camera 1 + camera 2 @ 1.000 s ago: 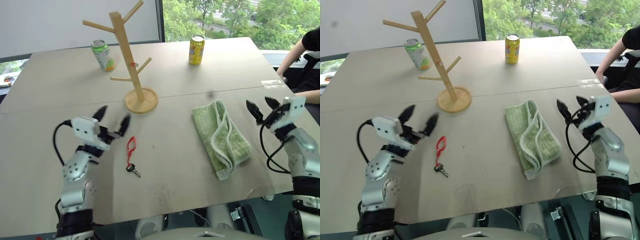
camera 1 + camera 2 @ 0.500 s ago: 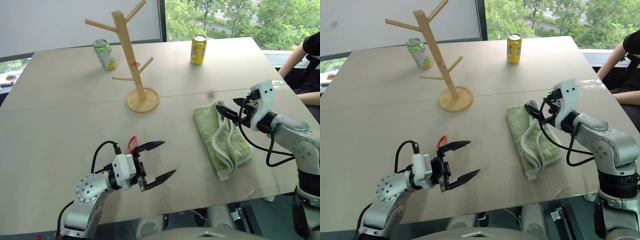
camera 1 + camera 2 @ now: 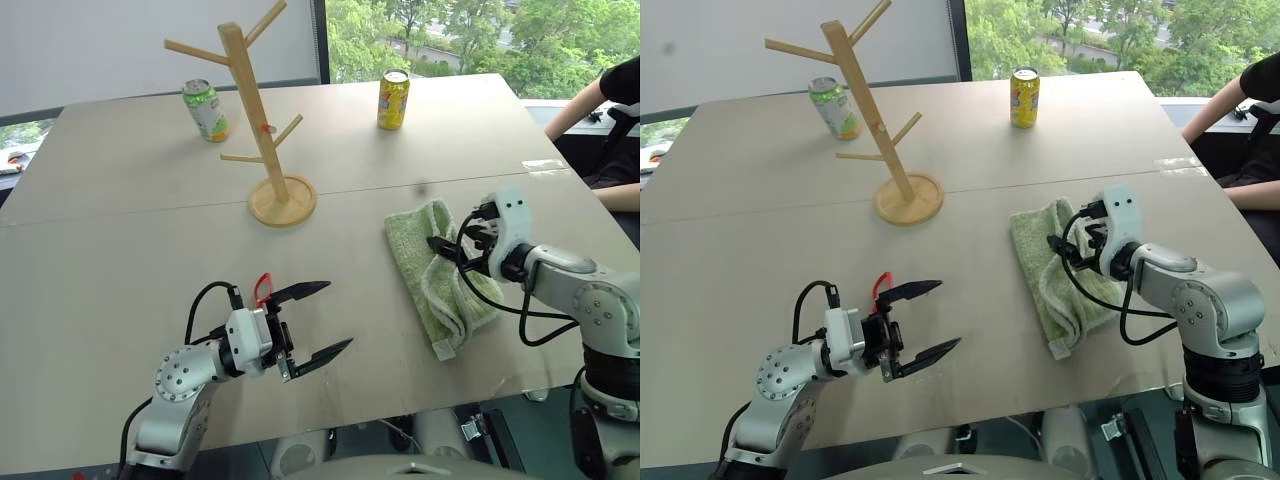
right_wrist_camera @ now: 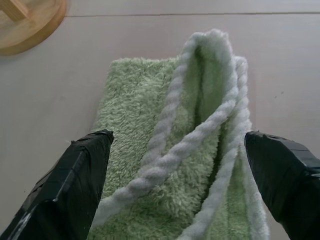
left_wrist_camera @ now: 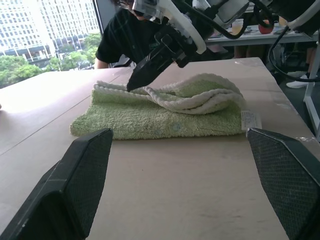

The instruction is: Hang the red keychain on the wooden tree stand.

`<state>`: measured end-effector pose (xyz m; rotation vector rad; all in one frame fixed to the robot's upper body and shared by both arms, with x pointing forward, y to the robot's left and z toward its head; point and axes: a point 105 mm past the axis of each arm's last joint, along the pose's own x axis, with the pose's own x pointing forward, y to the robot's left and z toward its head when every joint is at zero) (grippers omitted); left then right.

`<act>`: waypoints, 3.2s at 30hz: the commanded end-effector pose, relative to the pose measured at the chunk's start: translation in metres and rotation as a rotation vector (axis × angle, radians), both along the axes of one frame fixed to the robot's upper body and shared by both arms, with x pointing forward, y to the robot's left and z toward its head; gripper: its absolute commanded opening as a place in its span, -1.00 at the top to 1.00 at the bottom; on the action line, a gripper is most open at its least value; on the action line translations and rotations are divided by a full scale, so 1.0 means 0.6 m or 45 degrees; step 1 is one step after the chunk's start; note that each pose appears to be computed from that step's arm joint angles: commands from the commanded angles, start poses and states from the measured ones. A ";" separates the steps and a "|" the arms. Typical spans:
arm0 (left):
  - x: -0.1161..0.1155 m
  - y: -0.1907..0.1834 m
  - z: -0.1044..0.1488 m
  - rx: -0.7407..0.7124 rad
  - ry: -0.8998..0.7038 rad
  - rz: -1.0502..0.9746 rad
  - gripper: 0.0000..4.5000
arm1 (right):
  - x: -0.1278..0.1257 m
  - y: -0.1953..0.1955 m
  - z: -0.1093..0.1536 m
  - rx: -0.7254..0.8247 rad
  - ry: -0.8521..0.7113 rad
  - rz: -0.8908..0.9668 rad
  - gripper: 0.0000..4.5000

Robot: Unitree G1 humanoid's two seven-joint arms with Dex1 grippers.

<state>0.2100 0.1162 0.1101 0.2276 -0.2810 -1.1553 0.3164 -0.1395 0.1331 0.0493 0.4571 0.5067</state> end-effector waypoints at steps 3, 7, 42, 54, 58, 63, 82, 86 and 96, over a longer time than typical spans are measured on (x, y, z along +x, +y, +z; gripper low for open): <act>-0.003 -0.003 0.007 -0.023 -0.030 0.008 -0.98 | 0.005 -0.007 -0.011 -0.030 0.006 -0.031 -1.00; -0.004 -0.001 0.005 -0.031 -0.007 0.016 -0.98 | 0.009 -0.013 -0.025 -0.054 0.032 -0.059 -1.00; 0.011 -0.019 0.014 -0.022 0.012 0.023 -1.00 | 0.100 -0.368 0.078 0.263 -0.265 -1.271 0.96; 0.013 -0.017 0.012 -0.018 0.009 0.026 -1.00 | 0.098 -0.347 0.091 0.206 -0.340 -1.184 0.63; 0.014 -0.017 0.011 -0.018 0.009 0.022 -1.00 | 0.094 -0.348 0.105 0.199 -0.397 -1.191 -0.19; 0.016 -0.017 0.012 -0.018 0.008 0.018 -1.00 | 0.091 -0.348 0.111 0.197 -0.416 -1.185 -0.96; 0.100 0.058 0.063 -0.420 0.243 0.969 -1.00 | 0.020 -0.093 0.154 0.177 -0.819 0.293 -0.96; 0.073 0.074 0.057 -0.401 0.339 1.174 -1.00 | -0.012 -0.071 0.089 0.107 -0.726 0.553 -0.96; 0.002 0.106 0.012 -0.206 0.580 1.494 -1.00 | -0.068 -0.045 -0.016 -0.011 -0.745 0.937 -0.96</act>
